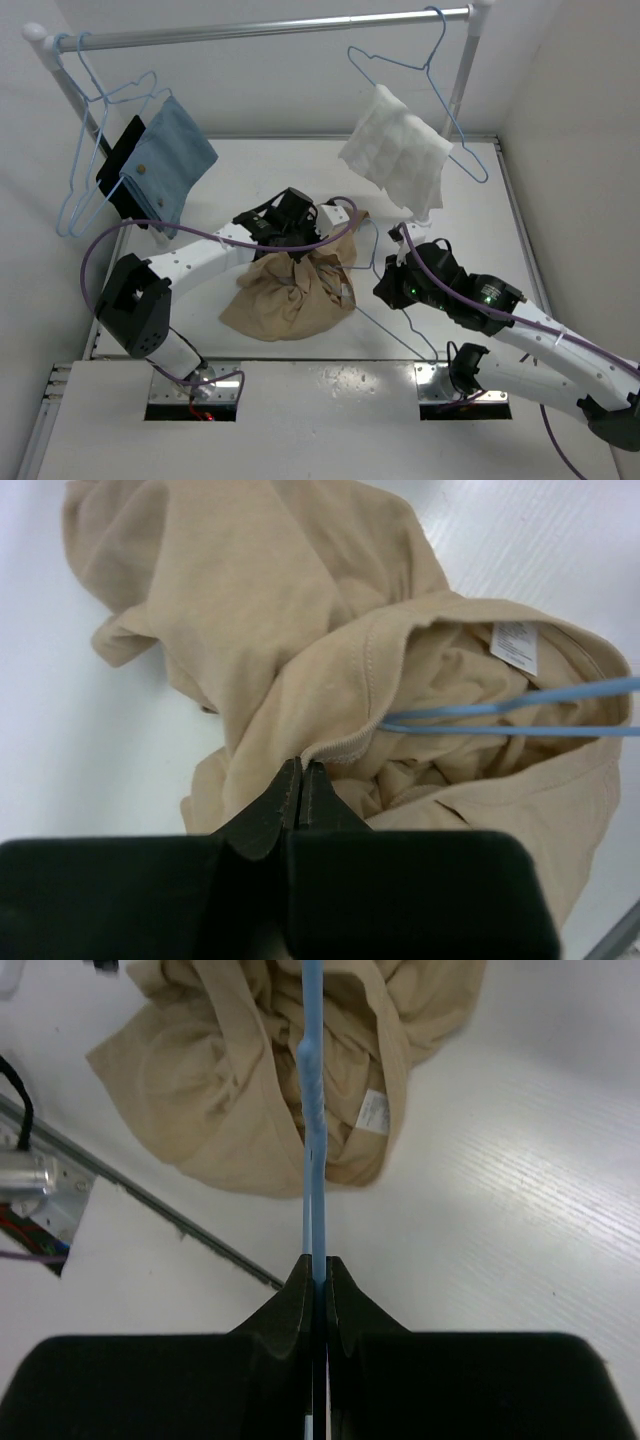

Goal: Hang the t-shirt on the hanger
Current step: Place tshirt on hanger

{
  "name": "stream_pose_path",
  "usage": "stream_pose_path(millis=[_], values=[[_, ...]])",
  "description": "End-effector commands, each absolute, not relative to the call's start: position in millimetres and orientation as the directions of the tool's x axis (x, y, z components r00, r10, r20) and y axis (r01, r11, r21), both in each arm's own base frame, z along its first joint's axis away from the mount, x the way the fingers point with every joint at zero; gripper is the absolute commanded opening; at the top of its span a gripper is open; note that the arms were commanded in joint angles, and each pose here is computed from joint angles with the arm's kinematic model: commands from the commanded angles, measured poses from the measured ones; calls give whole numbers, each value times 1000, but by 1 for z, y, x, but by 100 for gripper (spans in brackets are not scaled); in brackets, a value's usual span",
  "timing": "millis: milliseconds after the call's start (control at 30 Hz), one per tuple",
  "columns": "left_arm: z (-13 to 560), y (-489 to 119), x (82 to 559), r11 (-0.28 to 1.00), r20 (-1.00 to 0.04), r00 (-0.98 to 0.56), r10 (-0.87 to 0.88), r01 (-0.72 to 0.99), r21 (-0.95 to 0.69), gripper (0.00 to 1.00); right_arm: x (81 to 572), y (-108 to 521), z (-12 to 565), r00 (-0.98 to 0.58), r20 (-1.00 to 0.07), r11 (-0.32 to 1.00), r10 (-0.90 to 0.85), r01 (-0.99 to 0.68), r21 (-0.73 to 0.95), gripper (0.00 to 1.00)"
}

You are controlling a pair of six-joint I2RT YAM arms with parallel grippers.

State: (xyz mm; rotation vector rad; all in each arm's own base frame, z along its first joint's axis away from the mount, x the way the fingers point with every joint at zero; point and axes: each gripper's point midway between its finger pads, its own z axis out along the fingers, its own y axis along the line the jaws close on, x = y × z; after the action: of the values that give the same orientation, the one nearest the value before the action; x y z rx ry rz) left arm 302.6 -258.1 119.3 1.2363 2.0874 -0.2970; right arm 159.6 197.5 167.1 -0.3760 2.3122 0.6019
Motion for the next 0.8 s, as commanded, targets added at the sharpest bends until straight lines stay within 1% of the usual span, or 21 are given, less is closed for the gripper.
stream_pose_path(millis=[0,67,233,367,400,467,500,600,700,733,767], values=[[136,-271,289,468,-680,-270,682,875,122,0,183,211,192,-631,-774,839,56,-391,380,0],[142,-276,283,448,-689,-258,677,887,109,0,192,215,202,-603,-786,828,140,-364,427,0],[166,-288,274,407,-724,-246,645,912,53,0,201,219,208,-573,-751,776,329,-289,560,0],[197,-298,263,367,-775,-223,592,930,13,0,212,211,189,-538,-749,795,387,-216,567,0],[210,-301,260,358,-797,-210,566,934,9,0,219,210,195,-500,-751,784,431,-205,586,0],[226,-306,251,314,-825,-184,534,949,-9,0,225,212,187,-477,-755,780,451,-200,592,0],[235,-305,247,302,-840,-168,517,953,-5,0,232,220,195,-450,-751,754,484,-221,618,0],[242,-299,238,295,-848,-157,505,956,-1,0,245,232,199,-414,-754,737,509,-242,631,0],[248,-293,226,281,-858,-128,497,960,20,0,258,247,187,-410,-787,770,460,-256,584,0],[243,-290,223,275,-852,-125,508,961,23,0,266,252,200,-371,-796,760,478,-278,587,0],[247,-289,222,275,-857,-118,502,961,29,0,273,258,199,-353,-827,785,437,-300,543,0]])
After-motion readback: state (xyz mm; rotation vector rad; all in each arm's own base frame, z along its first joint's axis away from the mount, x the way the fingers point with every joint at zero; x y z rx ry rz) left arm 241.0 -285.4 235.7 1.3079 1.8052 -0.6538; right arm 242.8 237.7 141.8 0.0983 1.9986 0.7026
